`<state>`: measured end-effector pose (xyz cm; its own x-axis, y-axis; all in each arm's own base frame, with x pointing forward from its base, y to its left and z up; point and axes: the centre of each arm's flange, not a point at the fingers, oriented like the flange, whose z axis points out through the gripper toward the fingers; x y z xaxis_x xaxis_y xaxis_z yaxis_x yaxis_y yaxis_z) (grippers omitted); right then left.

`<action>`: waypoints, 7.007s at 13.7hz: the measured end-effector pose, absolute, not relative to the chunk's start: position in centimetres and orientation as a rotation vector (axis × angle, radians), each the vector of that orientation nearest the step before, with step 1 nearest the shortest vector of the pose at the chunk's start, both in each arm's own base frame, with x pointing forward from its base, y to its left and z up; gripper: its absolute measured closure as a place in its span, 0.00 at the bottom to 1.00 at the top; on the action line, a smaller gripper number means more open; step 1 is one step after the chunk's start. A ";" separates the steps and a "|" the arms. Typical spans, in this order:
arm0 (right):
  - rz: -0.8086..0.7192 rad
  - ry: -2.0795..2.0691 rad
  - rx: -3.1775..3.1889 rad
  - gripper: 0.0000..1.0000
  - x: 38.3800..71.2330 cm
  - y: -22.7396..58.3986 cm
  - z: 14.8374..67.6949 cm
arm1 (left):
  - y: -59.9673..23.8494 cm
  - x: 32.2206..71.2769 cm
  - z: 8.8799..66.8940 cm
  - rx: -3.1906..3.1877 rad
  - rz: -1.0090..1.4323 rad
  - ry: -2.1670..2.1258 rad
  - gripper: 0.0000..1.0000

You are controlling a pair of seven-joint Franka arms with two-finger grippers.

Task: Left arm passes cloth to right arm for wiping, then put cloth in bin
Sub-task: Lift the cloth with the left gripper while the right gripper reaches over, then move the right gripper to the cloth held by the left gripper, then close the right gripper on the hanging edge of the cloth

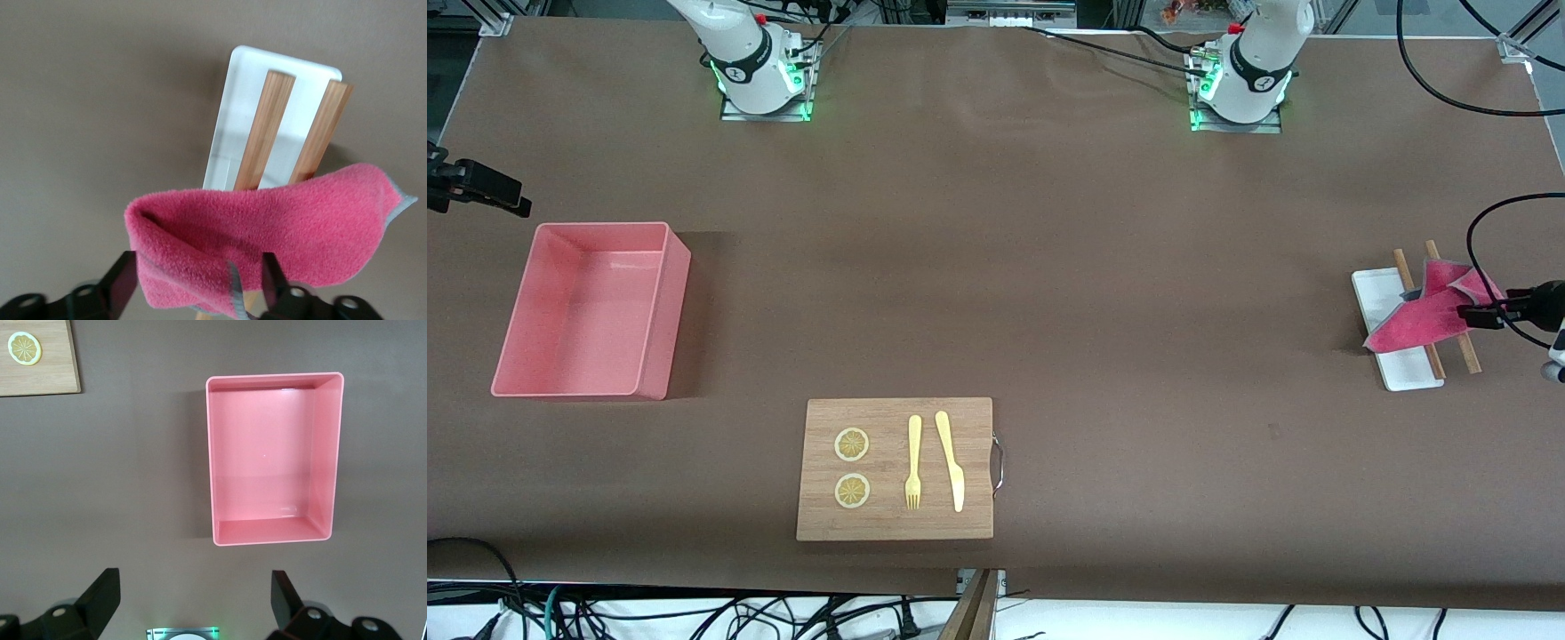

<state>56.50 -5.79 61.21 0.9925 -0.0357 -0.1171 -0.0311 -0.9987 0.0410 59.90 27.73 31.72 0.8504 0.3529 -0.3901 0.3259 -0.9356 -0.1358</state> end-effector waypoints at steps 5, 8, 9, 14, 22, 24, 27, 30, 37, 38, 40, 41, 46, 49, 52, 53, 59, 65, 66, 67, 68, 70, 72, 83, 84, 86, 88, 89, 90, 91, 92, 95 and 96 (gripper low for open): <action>-0.186 -0.047 3.107 0.00 56.6 -5.5 61.1 | 27.0 58.8 31.8 -2.943 0.790 -0.545 0.82; -0.212 -0.026 3.117 0.00 57.1 -4.8 60.1 | 26.8 59.1 32.5 -2.958 0.787 -0.500 0.98; -0.227 -0.013 3.117 0.00 57.4 -4.4 59.5 | 26.6 59.6 33.4 -2.977 0.762 -0.446 0.98; -0.281 0.105 3.113 0.00 58.4 -0.1 57.6 | 18.8 62.6 42.8 -2.984 0.780 -0.238 0.98; -0.347 0.053 3.202 0.00 60.3 4.7 53.5 | -16.2 64.7 49.8 -3.374 0.724 0.132 0.98; -0.337 -0.045 3.230 0.00 61.1 6.4 52.4 | -25.4 63.7 49.7 -3.514 0.837 -0.043 0.98; -0.334 -0.196 3.241 0.00 61.9 10.8 50.6 | -34.7 62.6 51.7 -3.690 1.158 -0.476 0.98; -0.392 -0.467 3.247 0.00 61.9 15.6 49.0 | -42.1 61.0 53.4 -3.744 1.382 -0.850 0.98; -0.500 -0.925 3.211 0.00 61.6 21.4 47.8 | -51.2 58.2 55.5 -3.653 1.937 -1.601 0.98; -0.505 -0.955 3.199 0.00 61.5 22.3 47.6 | -52.1 57.6 56.2 -3.638 1.970 -1.683 0.98; -0.520 -0.983 3.180 0.00 61.2 23.2 47.4 | -53.2 56.6 57.5 -3.632 2.009 -1.750 0.98; -0.530 -0.985 3.173 0.00 61.1 23.4 47.3 | -53.5 56.4 57.9 -3.630 2.011 -1.768 0.98; -0.597 -0.986 3.127 0.00 60.7 22.1 47.4 | -53.9 56.0 58.0 -3.622 2.010 -1.788 0.98; -0.635 -0.989 3.103 0.00 60.5 21.0 48.0 | -53.9 56.0 58.0 -3.622 2.008 -1.791 0.98; -0.697 -0.964 3.083 0.00 60.0 19.9 49.6 | -53.9 56.0 58.0 -3.623 2.006 -1.792 0.98; -0.726 -0.948 3.079 0.00 59.7 19.3 50.5 | -53.9 56.1 58.0 -3.623 2.004 -1.794 0.98; -0.879 -0.979 3.101 0.00 59.2 17.8 52.9 | -54.0 56.3 57.0 -3.604 1.996 -1.811 0.98; -0.925 -1.146 3.110 0.00 59.8 18.5 53.5 | -54.2 56.6 55.3 -3.610 1.956 -1.811 0.98; -0.911 -1.168 3.115 0.00 60.1 18.0 53.6 | -54.2 56.6 55.2 -3.612 1.954 -1.810 0.98; -0.898 -1.194 3.118 0.00 60.4 17.2 53.8 | -54.2 56.6 55.2 -3.613 1.953 -1.809 0.98; -0.890 -1.217 3.120 0.00 60.7 16.4 53.9 | -54.2 56.6 55.2 -3.614 1.952 -1.809 0.98; -0.873 -1.248 3.129 0.00 61.1 15.6 54.3 | -54.2 56.6 55.2 -3.615 1.951 -1.808 0.98; -0.844 -1.267 3.147 0.00 61.4 15.6 54.4 | -54.2 56.6 55.2 -3.616 1.949 -1.809 0.98; -0.892 -1.304 3.199 0.00 61.9 20.8 53.3 | -53.9 56.9 55.0 -3.618 1.932 -1.821 0.98; -0.910 -1.310 3.177 0.00 61.6 22.0 53.0 | -53.9 56.9 55.0 -3.618 1.931 -1.821 0.98; -0.940 -1.302 3.149 0.01 61.1 23.6 52.3 | -53.9 56.9 55.0 -3.619 1.930 -1.822 0.98; -0.954 -1.302 3.136 0.10 61.2 23.7 51.6 | -53.8 57.0 55.0 -3.619 1.927 -1.825 0.98; -0.957 -1.309 3.131 0.10 61.3 23.5 51.4 | -53.8 57.0 55.0 -3.619 1.926 -1.828 0.98; -0.963 -1.313 3.123 0.20 61.4 23.1 51.4 | -53.7 57.1 55.0 -3.619 1.924 -1.830 0.98; -0.968 -1.317 3.117 0.31 61.4 22.7 51.4 | -53.6 57.1 55.0 -3.619 1.923 -1.833 0.98; -0.970 -1.323 3.113 0.44 61.5 22.4 51.3 | -53.6 57.2 55.0 -3.618 1.922 -1.834 0.98; -0.983 -1.328 3.102 0.78 61.6 21.8 51.3 | -53.6 57.2 54.9 -3.616 1.922 -1.836 0.98; -0.983 -1.328 3.101 0.88 61.6 21.7 51.3 | -53.6 57.2 54.9 -3.616 1.922 -1.837 0.98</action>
<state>61.58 21.74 51.27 0.5727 -0.5426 -0.6146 -0.7462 -0.6555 -0.1166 57.19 -53.61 54.87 0.5711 -0.0143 -0.8208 0.8206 -0.0179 0.5712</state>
